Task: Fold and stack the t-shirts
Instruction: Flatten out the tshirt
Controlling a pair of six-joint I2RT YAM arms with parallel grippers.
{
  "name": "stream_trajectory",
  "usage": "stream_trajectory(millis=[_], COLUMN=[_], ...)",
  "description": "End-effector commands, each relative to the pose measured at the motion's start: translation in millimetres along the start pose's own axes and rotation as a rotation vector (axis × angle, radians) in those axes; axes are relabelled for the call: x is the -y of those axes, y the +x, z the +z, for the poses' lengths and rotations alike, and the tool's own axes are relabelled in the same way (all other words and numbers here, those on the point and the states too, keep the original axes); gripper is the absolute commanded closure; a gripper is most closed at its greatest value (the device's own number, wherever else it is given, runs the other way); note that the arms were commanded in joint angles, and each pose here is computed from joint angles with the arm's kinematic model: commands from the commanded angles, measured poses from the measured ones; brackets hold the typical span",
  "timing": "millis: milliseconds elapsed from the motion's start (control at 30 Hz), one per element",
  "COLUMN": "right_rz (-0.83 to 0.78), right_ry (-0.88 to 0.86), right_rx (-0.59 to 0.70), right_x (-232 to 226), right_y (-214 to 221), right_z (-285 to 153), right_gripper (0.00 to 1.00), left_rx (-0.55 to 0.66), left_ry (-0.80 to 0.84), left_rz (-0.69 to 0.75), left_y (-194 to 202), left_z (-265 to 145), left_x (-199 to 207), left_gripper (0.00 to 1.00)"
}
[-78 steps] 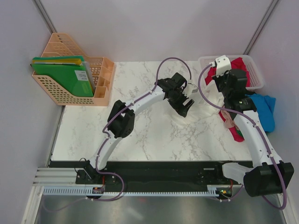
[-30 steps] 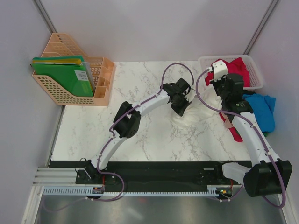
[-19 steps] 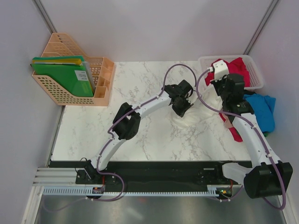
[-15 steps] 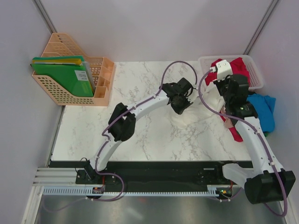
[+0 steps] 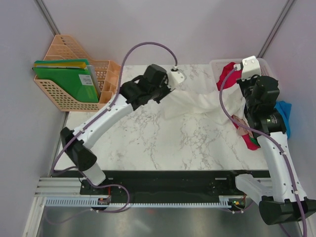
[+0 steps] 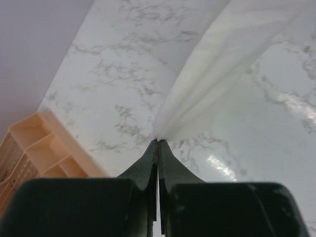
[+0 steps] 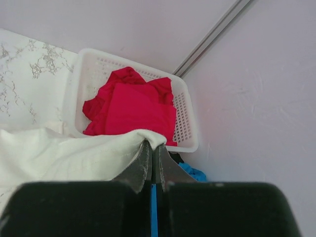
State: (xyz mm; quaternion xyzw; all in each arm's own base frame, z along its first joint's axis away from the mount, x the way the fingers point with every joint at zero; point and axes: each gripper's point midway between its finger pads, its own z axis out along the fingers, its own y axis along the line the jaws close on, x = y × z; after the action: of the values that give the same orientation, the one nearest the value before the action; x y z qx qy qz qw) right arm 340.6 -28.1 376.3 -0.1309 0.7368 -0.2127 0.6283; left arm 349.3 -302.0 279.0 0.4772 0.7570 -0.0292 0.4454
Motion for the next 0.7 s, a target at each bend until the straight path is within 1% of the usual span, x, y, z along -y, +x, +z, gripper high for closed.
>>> stream_trajectory(millis=[0,33,67,133,167,200,233,267,333,367,433,467,533,567,633,667], right_rz=[0.073,0.082,0.094,0.124,0.149,0.179,0.189,0.232,0.256,0.273,0.300,0.298,0.284,0.262,0.258,0.260], right_ry=[0.086,0.089,0.079,0.075,0.053,0.053,0.004,-0.004,-0.072,-0.081,-0.109,-0.128,-0.137,-0.153,-0.145,-0.140], right_rx=[0.106,0.118,0.110,0.165,0.156,0.203,0.206,0.258,0.287,0.330,0.355,0.402,0.418,0.450,0.459,0.475], right_x=[38,42,42,52,50,60,54,62,56,62,62,66,68,68,71,73], right_y=[-50,-57,-58,-79,-79,-98,-101,-120,-131,-144,-152,-162,-162,-167,-168,-171], right_z=[-26,-31,-36,-53,-60,-75,-83,-99,-114,-127,-144,-161,-175,-188,-197,-203], right_gripper=[1.00,1.00,1.00,1.00,1.00,1.00,1.00,1.00,1.00,1.00,1.00,1.00,1.00,1.00,1.00,1.00], left_rx=[0.049,0.124,0.103,0.132,0.152,0.168,0.186,0.231,0.274,0.322,0.377,0.409,0.469,0.509,0.554,0.585], left_ry=[-0.293,-0.369,-0.434,-0.516,-0.585,-0.614,-0.642,-0.688,-0.737,-0.789,-0.820,-0.842,-0.851,-0.868,-0.843,-0.856], left_rz=[-0.080,-0.115,-0.160,-0.172,-0.167,-0.137,-0.138,-0.147,-0.162,-0.161,-0.155,-0.160,-0.163,-0.180,-0.189,-0.193], left_y=[23,18,43,55,64,65,66,67,68,65,59,55,48,43,38,33], left_z=[-58,-97,-111,-146,-173,-191,-206,-239,-270,-302,-330,-349,-373,-390,-403,-417], left_x=[-107,-130,-154,-170,-171,-169,-169,-169,-171,-170,-166,-165,-158,-156,-146,-143], left_gripper=[0.98,0.98,0.98,0.98,0.98,0.98,0.98,0.98,0.98,0.98,0.98,0.98,0.98,0.98,0.98,0.98])
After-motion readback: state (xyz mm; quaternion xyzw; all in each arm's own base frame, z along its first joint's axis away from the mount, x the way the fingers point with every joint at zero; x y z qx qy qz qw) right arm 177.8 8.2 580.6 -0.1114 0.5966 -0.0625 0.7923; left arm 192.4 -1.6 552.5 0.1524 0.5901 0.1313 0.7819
